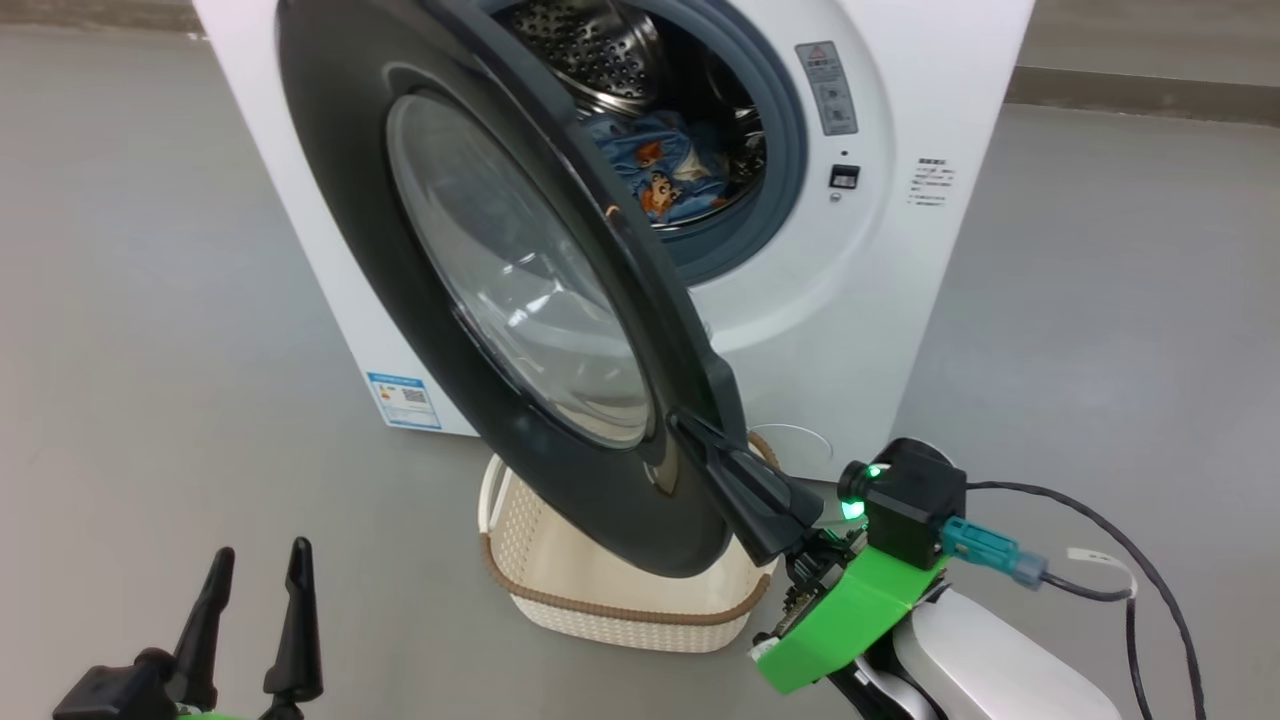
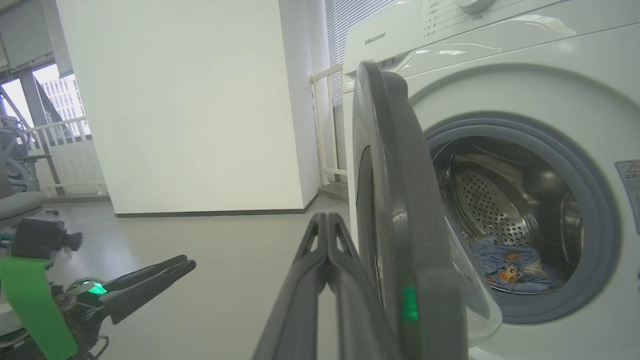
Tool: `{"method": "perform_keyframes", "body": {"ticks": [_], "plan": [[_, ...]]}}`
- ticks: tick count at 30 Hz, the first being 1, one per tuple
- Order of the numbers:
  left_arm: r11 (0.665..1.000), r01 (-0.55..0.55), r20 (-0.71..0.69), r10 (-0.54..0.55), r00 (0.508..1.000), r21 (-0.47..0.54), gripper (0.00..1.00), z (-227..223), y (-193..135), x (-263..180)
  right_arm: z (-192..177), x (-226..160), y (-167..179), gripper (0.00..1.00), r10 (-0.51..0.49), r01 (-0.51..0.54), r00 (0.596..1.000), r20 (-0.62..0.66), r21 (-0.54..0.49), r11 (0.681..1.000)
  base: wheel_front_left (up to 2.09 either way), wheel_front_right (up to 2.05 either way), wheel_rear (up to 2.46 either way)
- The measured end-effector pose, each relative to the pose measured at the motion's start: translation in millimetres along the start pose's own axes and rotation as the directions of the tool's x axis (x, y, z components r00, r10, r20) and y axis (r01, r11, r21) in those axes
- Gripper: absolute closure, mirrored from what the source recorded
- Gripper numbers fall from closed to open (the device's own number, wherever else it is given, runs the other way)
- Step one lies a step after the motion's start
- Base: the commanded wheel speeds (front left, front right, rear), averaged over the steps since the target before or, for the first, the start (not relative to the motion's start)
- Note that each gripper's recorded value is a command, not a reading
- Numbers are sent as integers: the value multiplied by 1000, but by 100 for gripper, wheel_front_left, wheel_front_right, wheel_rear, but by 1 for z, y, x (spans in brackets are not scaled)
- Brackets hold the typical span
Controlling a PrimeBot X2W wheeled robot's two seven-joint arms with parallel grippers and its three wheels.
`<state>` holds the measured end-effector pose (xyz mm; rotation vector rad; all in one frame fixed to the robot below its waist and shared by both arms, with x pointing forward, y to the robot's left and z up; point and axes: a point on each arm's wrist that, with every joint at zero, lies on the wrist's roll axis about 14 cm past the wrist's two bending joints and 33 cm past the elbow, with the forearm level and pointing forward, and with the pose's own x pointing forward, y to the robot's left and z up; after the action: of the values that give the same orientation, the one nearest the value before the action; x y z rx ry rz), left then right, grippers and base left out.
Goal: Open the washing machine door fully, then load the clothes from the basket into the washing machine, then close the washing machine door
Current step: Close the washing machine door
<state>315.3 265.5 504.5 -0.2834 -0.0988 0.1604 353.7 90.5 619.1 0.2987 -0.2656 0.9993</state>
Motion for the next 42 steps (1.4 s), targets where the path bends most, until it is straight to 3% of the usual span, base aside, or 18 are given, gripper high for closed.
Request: {"method": "perform_keyframes", "body": {"ticks": [6, 13, 23, 32, 42], "plan": [[999, -33, 8, 33, 999, 1, 0, 3, 10, -7, -37, 4, 3, 100, 40, -37, 992, -122, 26, 999, 0, 0, 0], [998, -69, 20, 70, 997, -6, 0, 7, 18, -11, -90, -2, -8, 100, 50, -38, 955, -292, 49, 998, 0, 0, 0], [993, -118, -9, 118, 993, 3, 0, 0, 31, -14, -117, 4, -30, 100, 29, -2, 935, -353, 77, 997, 0, 0, 0], [995, -101, -23, 101, 995, -3, 0, -3, 26, 5, -118, 7, -93, 100, -109, 131, 937, -332, 45, 990, 0, 0, 0], [997, -71, -57, 71, 996, 4, 0, -14, 18, 37, -110, 17, -173, 100, -262, 270, 929, -260, -3, 963, 0, 0, 0]]}}
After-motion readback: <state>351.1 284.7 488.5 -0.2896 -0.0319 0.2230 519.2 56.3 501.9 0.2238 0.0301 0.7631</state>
